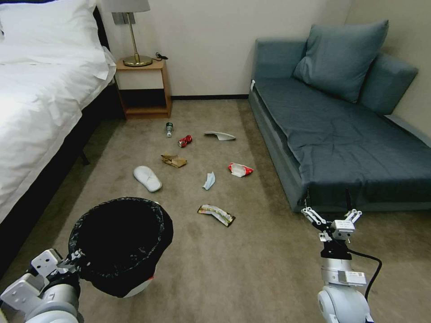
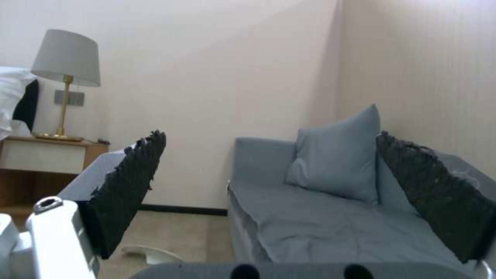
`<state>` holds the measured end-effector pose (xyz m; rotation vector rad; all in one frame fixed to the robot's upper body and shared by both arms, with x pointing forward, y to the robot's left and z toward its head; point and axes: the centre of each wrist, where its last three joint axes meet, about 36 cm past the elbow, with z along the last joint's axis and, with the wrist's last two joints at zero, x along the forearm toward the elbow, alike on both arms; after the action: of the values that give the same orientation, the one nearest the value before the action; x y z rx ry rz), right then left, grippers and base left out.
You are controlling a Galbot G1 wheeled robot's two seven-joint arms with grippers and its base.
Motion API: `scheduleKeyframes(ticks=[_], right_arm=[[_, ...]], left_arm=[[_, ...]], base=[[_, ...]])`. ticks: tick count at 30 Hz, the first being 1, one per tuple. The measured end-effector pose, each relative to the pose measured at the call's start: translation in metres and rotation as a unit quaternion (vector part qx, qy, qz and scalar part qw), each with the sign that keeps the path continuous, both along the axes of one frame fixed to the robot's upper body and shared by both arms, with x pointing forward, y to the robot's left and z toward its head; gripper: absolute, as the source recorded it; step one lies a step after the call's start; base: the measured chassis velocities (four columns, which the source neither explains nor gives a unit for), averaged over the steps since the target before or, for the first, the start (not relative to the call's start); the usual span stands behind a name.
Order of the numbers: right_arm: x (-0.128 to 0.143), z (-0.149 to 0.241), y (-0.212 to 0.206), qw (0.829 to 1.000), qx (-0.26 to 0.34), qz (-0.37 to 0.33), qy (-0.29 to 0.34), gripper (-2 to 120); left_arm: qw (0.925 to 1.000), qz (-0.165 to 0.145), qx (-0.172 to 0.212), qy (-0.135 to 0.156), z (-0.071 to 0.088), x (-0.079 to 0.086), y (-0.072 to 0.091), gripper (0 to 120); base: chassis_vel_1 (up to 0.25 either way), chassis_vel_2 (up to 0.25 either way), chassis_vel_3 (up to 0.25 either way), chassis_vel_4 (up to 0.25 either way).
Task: Pick up the trash bin, then pick up the garbage on the floor and place it into the trash bin.
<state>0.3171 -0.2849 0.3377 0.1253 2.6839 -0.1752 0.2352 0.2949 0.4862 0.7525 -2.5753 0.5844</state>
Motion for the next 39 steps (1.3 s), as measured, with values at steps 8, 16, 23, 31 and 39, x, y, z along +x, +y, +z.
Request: scheduleKeyframes(ticks=[8, 16, 23, 31, 39], right_arm=[[-0.0001, 0.0002, 0.0003, 1.000, 0.000, 0.000, 0.000, 100], [-0.0002, 0.0002, 0.0003, 1.000, 0.000, 0.001, -0.001, 100], [0.0006, 0.0007, 0.0003, 1.000, 0.000, 0.001, -0.002, 100], [0.0015, 0.0001, 0.0005, 1.000, -0.002, 0.004, -0.006, 100], [0.0016, 0.0001, 0.0002, 1.000, -0.007, 0.006, -0.007, 100]], left_arm=[[1.0000, 0.001, 0.001, -0.002, 0.0000, -0.0002, 0.0003, 5], [1.0000, 0.004, 0.003, -0.007, -0.0011, -0.0003, 0.0010, 5], [1.0000, 0.004, 0.003, -0.008, -0.0010, -0.0005, 0.0014, 5], [0.9998, 0.005, 0.010, -0.017, -0.0048, 0.0005, 0.0037, 5], [0.9995, 0.008, 0.017, -0.026, -0.0077, 0.0010, 0.0058, 5]], base=[[-0.165, 0.167, 0.174, -0.163], [-0.174, 0.173, 0.175, -0.176], [-0.182, 0.175, 0.167, -0.170], [-0.101, 0.114, 0.110, -0.097], [0.000, 0.000, 0.000, 0.000]])
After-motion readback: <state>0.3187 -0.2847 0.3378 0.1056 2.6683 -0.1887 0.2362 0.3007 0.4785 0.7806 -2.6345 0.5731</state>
